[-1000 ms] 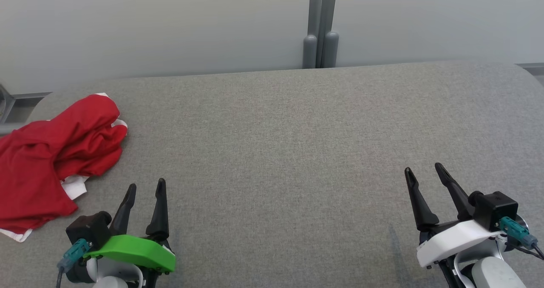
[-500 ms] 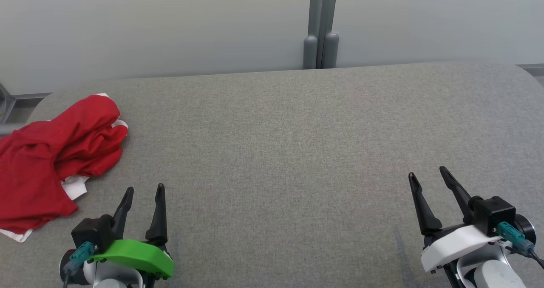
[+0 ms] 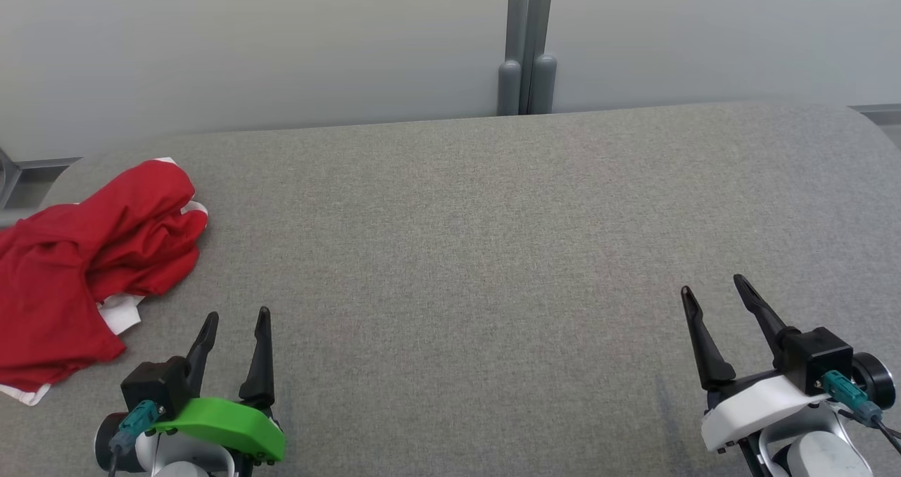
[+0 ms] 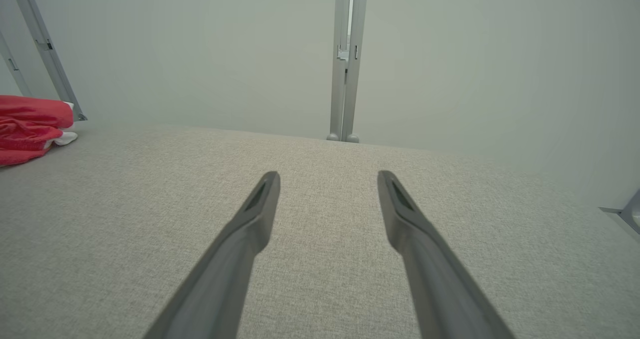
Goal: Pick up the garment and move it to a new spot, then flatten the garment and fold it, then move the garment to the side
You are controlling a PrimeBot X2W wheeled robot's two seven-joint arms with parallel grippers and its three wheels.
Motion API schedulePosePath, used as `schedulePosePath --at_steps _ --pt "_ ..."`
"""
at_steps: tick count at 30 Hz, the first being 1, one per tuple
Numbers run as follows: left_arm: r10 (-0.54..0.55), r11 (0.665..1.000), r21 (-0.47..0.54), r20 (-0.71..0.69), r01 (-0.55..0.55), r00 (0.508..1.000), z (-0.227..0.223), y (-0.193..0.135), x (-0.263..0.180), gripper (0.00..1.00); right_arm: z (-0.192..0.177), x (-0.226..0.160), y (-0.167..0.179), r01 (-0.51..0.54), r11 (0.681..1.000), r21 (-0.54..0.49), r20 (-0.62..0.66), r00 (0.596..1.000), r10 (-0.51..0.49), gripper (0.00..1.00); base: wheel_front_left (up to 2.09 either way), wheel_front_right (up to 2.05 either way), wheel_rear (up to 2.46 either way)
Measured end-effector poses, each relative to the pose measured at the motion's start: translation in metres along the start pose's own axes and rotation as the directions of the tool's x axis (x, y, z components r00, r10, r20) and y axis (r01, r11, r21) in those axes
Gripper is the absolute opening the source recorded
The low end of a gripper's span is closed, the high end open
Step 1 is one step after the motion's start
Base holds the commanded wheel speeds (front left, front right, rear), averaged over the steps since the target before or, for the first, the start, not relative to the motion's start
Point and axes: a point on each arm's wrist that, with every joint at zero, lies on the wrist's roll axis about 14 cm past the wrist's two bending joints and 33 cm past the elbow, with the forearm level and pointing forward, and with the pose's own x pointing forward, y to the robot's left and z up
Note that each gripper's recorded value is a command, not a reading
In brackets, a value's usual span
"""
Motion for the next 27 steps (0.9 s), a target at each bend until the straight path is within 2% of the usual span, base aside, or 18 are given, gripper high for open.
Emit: schedulePosePath --at_steps 14,20,27 --pt "0.015 1.000 0.001 0.006 -0.015 1.000 0.002 0.005 -0.004 1.00 0.002 0.005 0.007 -0.026 1.000 -0.001 0.008 1.000 0.026 1.00 0.00 0.00 0.00" --pt "0.060 0.998 -0.005 0.021 -0.060 0.998 0.006 0.017 -0.015 1.00 0.000 0.012 0.026 -0.089 0.996 -0.002 0.003 0.996 0.089 1.00 0.00 0.00 0.00" --pt "0.166 0.986 -0.007 0.040 -0.166 0.985 0.010 0.050 -0.045 1.00 -0.001 0.027 0.070 -0.224 0.975 0.008 0.003 0.975 0.224 1.00 0.00 0.00 0.00"
